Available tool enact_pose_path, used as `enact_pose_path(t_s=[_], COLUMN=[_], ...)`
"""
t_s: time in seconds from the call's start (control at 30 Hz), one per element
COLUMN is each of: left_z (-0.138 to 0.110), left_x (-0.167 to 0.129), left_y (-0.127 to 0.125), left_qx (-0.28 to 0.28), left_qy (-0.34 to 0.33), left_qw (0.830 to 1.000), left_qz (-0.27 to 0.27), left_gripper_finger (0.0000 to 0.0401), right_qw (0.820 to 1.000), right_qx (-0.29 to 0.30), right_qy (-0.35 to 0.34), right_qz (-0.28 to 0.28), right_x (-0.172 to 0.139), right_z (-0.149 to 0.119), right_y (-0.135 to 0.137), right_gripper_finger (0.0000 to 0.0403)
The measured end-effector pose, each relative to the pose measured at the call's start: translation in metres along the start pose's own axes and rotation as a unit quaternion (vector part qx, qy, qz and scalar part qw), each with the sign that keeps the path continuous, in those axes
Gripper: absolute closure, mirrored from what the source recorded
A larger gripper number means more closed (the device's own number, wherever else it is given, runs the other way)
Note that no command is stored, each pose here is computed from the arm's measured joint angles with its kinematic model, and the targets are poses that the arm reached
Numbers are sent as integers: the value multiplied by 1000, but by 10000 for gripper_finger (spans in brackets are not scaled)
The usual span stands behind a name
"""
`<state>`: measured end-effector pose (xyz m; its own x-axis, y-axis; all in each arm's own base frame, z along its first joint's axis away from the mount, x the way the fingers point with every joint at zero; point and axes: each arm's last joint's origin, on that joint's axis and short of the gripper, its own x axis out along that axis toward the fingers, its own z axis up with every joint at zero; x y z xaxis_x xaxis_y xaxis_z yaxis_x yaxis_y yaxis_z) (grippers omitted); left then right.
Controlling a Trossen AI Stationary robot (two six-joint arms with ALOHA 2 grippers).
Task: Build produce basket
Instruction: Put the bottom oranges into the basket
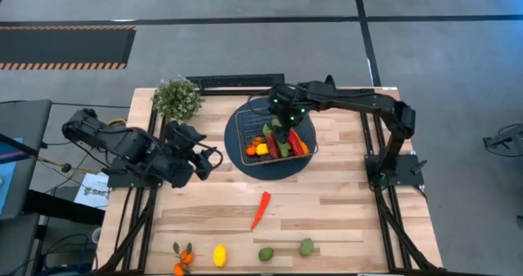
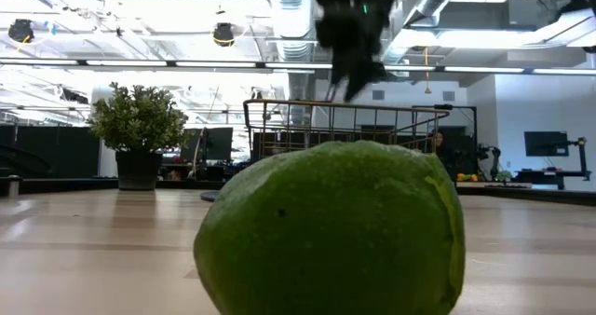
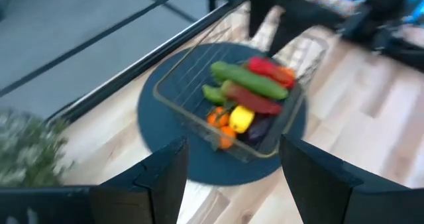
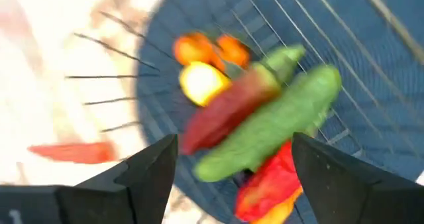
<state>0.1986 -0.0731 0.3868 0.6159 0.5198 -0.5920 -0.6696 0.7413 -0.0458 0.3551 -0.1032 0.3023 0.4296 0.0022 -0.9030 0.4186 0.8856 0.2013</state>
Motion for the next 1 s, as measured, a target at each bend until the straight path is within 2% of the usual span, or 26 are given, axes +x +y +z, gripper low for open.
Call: enact_pose_path(t_s=[0.17, 0.37, 0.47, 0.57, 0.67, 0.77, 0.87, 1.0], left_z=[-14, -38, -53, -69, -83, -92, -98, -112], left_x=[17, 51, 67, 73, 67, 51, 29, -2], left_y=[-14, -49, -63, -70, -74, -75, -76, -78], left_qx=[-6, 18, 45, 85, 117, 120, 88, 11], left_qy=[36, 96, 149, 233, 323, 382, 403, 409], left_qw=[998, 991, 982, 963, 934, 914, 910, 911], left_qz=[53, 88, 105, 110, 93, 67, 47, 46], left_gripper_finger=[180, 180, 180, 180, 180, 180, 180, 180], right_qw=[997, 987, 983, 982, 982, 982, 981, 981], right_qx=[-50, -112, -133, -149, -160, -166, -170, -170], right_qy=[-55, -100, -108, -104, -101, -94, -89, -89], right_qz=[30, 63, 61, 49, 24, 6, 1, 3], right_x=[-50, -104, -124, -139, -149, -151, -151, -151], right_z=[14, 10, 2, -8, -17, -23, -25, -27], right_y=[39, 82, 97, 107, 113, 116, 118, 122], right_gripper_finger=[100, 100, 100, 100, 100, 100, 100, 100])
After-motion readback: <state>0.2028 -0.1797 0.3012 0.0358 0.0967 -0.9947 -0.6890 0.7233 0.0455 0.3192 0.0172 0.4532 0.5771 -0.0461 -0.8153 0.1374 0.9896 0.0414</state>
